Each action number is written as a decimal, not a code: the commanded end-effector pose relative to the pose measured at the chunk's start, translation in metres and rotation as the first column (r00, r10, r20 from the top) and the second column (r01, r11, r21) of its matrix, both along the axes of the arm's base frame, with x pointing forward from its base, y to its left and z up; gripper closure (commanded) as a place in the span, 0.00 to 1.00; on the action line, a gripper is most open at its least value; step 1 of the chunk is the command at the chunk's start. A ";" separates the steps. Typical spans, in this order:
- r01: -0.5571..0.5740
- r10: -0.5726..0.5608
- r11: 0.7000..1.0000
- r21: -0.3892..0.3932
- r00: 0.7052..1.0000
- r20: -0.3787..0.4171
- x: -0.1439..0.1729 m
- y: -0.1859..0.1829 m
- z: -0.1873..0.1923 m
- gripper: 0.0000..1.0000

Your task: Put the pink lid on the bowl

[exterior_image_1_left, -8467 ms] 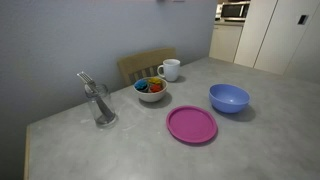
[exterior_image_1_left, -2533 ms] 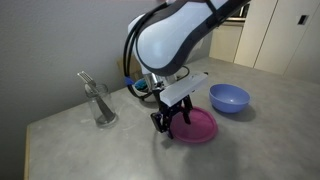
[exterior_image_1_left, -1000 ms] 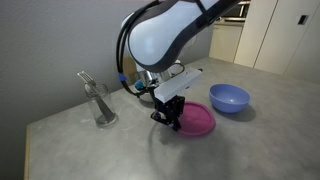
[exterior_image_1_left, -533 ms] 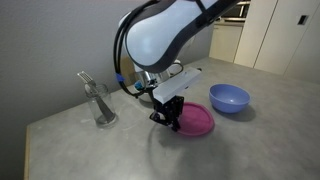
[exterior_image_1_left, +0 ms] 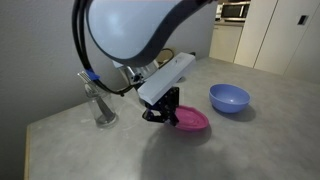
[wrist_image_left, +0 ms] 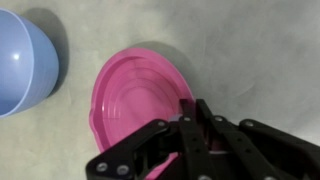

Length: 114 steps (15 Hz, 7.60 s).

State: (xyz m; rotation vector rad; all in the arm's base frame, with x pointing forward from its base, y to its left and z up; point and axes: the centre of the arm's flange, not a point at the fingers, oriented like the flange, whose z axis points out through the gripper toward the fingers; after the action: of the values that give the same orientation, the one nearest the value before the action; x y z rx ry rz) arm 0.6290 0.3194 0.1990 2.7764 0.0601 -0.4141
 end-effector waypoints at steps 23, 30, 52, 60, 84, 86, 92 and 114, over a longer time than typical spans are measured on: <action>-0.296 0.158 0.794 0.531 0.944 0.289 -0.004 -0.025 -0.040 0.00; -0.196 0.097 0.835 0.515 0.972 0.213 -0.026 -0.025 -0.016 0.00; -0.039 0.020 0.943 0.330 0.998 0.061 -0.012 -0.066 -0.051 0.00; -0.083 0.068 0.948 0.306 0.996 0.061 0.010 -0.062 -0.052 0.01; -0.111 0.101 0.940 0.324 0.994 0.048 0.017 -0.062 -0.053 0.97; -0.119 0.111 0.941 0.317 0.993 0.044 0.016 -0.059 -0.048 0.97; -0.117 0.128 0.970 0.212 0.991 -0.040 -0.004 -0.037 -0.006 0.97; -0.120 0.099 0.977 0.174 0.987 0.125 -0.058 -0.118 0.060 0.97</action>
State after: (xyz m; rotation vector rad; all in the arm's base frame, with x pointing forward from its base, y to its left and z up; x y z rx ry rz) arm 0.6075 0.2382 0.2537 2.9168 0.1932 -0.2682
